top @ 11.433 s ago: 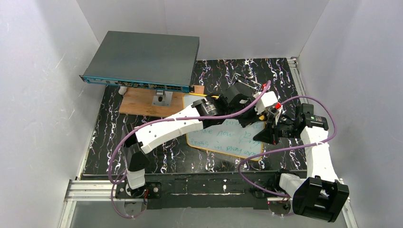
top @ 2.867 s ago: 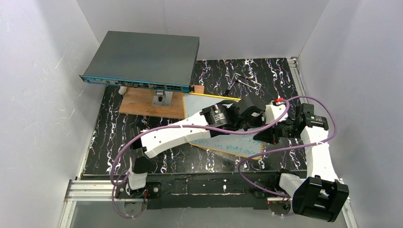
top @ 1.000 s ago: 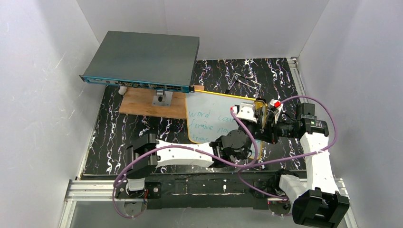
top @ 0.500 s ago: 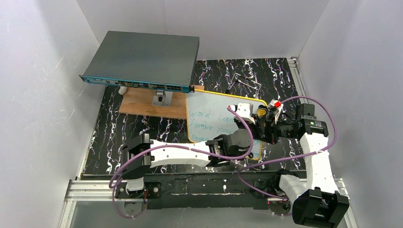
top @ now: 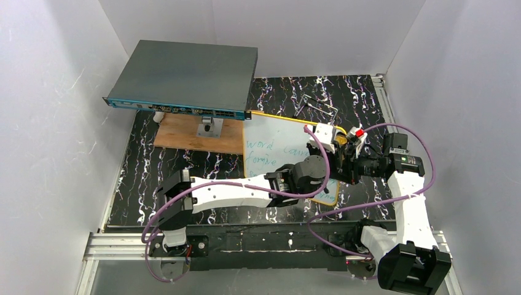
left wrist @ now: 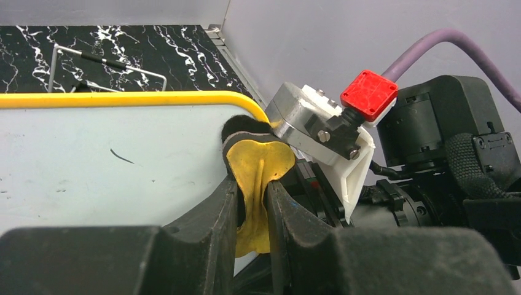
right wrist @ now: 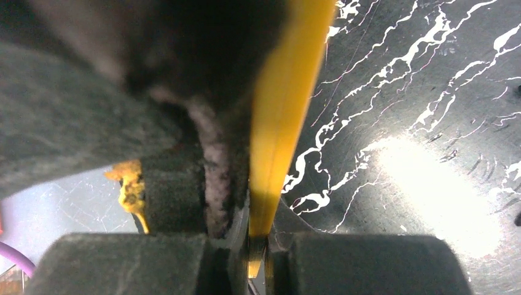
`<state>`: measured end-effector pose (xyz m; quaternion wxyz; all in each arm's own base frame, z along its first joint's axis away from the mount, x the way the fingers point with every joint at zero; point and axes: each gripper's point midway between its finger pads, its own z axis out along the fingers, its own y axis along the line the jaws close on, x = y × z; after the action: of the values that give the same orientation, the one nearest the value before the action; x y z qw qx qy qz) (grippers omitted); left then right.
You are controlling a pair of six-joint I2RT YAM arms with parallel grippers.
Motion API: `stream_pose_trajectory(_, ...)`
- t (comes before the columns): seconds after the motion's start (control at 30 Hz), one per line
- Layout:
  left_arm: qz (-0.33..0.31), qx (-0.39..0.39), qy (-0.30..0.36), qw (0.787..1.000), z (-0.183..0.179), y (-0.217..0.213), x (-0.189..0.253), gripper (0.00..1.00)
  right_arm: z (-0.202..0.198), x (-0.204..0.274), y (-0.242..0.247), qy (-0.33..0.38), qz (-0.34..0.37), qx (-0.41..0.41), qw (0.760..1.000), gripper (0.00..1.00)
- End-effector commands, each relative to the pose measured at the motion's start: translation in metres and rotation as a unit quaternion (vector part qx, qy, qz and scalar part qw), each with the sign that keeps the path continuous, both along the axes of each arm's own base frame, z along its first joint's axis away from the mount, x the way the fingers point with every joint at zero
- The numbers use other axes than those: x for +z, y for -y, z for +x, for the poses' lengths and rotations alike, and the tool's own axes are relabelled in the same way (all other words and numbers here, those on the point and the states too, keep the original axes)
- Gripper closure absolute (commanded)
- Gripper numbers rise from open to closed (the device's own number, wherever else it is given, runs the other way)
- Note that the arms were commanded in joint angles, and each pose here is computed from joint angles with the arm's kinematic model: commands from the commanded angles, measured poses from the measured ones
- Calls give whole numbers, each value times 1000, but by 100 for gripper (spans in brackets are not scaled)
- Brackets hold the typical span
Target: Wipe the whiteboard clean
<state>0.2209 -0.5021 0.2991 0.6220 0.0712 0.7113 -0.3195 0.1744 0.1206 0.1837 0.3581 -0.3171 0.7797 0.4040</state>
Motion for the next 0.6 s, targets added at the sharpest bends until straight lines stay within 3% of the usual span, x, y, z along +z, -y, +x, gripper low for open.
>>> stream_pose_trajectory(0.0,-20,27,31,999,34,-13,42,100,0,0,0,49,-23,24,998,99)
stream_pose_trajectory(0.3,-35,79,54,995,54,-34,66,100,0,-1,1,49,-24,24,998,99)
stream_pose_trajectory(0.43,-53,69,42,995,50,-35,70,100,0,-1,1,48,-25,24,998,99)
stream_pose_trajectory(0.57,-33,25,21,999,38,-29,55,100,1,-1,1,49,-25,23,998,99)
